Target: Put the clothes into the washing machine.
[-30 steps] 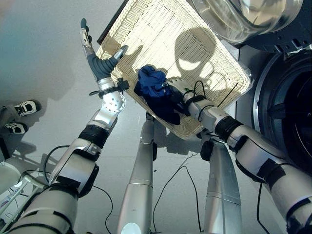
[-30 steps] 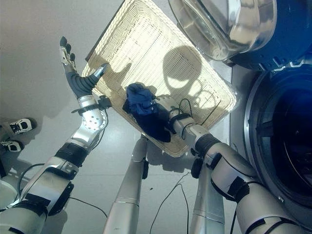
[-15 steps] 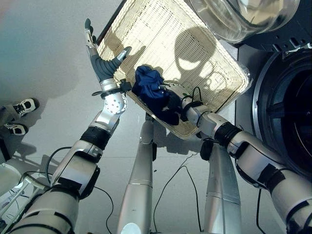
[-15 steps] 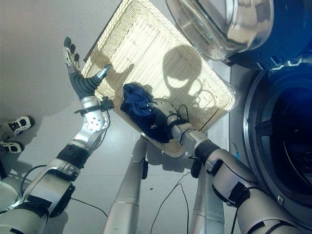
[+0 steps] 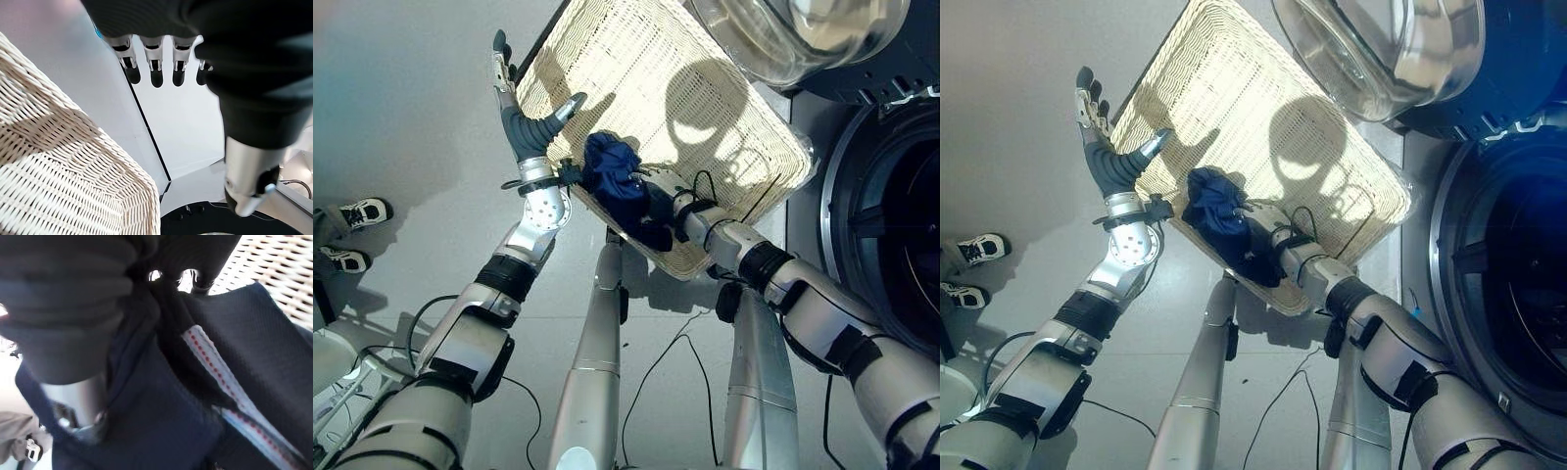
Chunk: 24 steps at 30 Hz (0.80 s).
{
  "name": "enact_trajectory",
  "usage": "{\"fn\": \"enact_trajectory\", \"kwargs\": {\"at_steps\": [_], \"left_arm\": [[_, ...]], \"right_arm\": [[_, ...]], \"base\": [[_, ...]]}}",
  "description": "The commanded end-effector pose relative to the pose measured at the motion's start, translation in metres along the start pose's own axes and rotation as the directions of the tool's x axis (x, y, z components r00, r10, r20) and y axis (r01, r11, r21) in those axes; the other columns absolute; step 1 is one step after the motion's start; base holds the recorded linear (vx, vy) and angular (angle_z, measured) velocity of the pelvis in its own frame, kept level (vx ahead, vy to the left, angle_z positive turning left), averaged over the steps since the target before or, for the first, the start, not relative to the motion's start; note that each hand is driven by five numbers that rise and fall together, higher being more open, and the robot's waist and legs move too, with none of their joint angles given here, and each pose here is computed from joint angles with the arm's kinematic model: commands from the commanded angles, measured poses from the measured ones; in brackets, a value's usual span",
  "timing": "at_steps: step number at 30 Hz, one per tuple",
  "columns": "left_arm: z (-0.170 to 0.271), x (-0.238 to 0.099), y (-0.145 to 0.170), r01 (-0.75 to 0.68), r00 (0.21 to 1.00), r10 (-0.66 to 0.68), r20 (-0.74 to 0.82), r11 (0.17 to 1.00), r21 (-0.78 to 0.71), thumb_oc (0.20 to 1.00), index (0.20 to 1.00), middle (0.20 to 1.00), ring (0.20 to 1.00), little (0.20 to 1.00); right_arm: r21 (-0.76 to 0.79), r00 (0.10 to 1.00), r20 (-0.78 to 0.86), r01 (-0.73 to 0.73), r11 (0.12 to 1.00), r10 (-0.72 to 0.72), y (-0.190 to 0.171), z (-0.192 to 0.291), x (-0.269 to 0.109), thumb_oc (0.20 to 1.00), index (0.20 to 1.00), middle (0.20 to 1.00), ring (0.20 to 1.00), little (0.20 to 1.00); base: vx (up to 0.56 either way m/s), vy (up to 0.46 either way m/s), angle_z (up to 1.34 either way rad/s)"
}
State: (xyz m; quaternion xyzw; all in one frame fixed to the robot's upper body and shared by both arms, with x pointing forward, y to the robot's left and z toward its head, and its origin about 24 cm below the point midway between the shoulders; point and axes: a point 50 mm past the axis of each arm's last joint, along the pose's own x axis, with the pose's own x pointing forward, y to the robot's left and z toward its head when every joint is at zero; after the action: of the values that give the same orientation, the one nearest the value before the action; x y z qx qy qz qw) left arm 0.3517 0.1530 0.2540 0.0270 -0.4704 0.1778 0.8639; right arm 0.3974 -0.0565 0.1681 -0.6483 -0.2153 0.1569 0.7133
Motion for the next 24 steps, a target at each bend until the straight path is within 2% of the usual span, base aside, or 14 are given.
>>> {"fn": "enact_trajectory", "kwargs": {"at_steps": [1, 10, 17, 19, 21, 23, 24], "left_arm": [[0.022, 0.009, -0.014, -0.009, 0.994, 0.019, 0.109, 0.996, -0.093, 1.0, 1.0, 1.0, 1.0, 1.0], [0.025, 0.006, -0.015, -0.011, 0.994, 0.024, 0.109, 0.993, -0.12, 1.0, 1.0, 1.0, 1.0, 1.0], [0.022, 0.003, -0.014, -0.018, 0.995, 0.03, 0.094, 0.991, -0.133, 1.0, 1.0, 1.0, 1.0, 1.0], [0.021, 0.002, -0.013, -0.018, 0.996, 0.03, 0.088, 0.991, -0.134, 1.0, 1.0, 1.0, 1.0, 1.0], [0.02, 0.003, -0.011, -0.023, 0.996, 0.034, 0.079, 0.99, -0.137, 1.0, 1.0, 1.0, 1.0, 1.0], [0.02, 0.003, -0.01, -0.025, 0.997, 0.036, 0.074, 0.99, -0.14, 1.0, 1.0, 1.0, 1.0, 1.0], [0.018, 0.005, -0.007, -0.032, 0.997, 0.041, 0.063, 0.989, -0.142, 1.0, 1.0, 1.0, 1.0, 1.0]], "right_arm": [[-0.046, 0.994, 0.043, -0.097, 0.994, 0.099, 0.02, 0.015, 0.002, 0.2, 0.2, 0.2, 0.2, 0.2], [-0.034, 0.994, 0.045, -0.095, 0.995, 0.097, 0.017, 0.015, 0.004, 0.2, 0.2, 0.2, 0.2, 0.2], [0.037, 0.993, 0.062, -0.103, 0.994, 0.1, 0.02, 0.021, 0.004, 0.2, 0.2, 0.2, 0.2, 0.2], [0.132, 0.993, 0.045, -0.117, 0.984, 0.112, 0.021, 0.022, 0.003, 0.2, 0.2, 0.2, 0.2, 0.2], [0.372, 0.993, -0.019, -0.103, 0.923, 0.118, 0.026, 0.016, 0.001, 0.2, 0.2, 0.2, 0.2, 0.2], [0.443, 0.989, -0.036, -0.115, 0.889, 0.146, 0.029, 0.013, 0.0, 0.2, 0.2, 0.2, 0.2, 0.2], [0.65, 0.987, -0.081, -0.051, 0.758, 0.136, 0.031, 0.007, -0.002, 0.2, 0.2, 0.2, 0.2, 0.2]], "base": [[0.0, 0.0, 0.0], [0.0, 0.0, 0.0], [0.0, 0.0, 0.0], [0.0, 0.0, 0.0], [0.0, 0.0, 0.0], [0.0, 0.02, 0.0], [0.01, 0.053, 0.0]]}}
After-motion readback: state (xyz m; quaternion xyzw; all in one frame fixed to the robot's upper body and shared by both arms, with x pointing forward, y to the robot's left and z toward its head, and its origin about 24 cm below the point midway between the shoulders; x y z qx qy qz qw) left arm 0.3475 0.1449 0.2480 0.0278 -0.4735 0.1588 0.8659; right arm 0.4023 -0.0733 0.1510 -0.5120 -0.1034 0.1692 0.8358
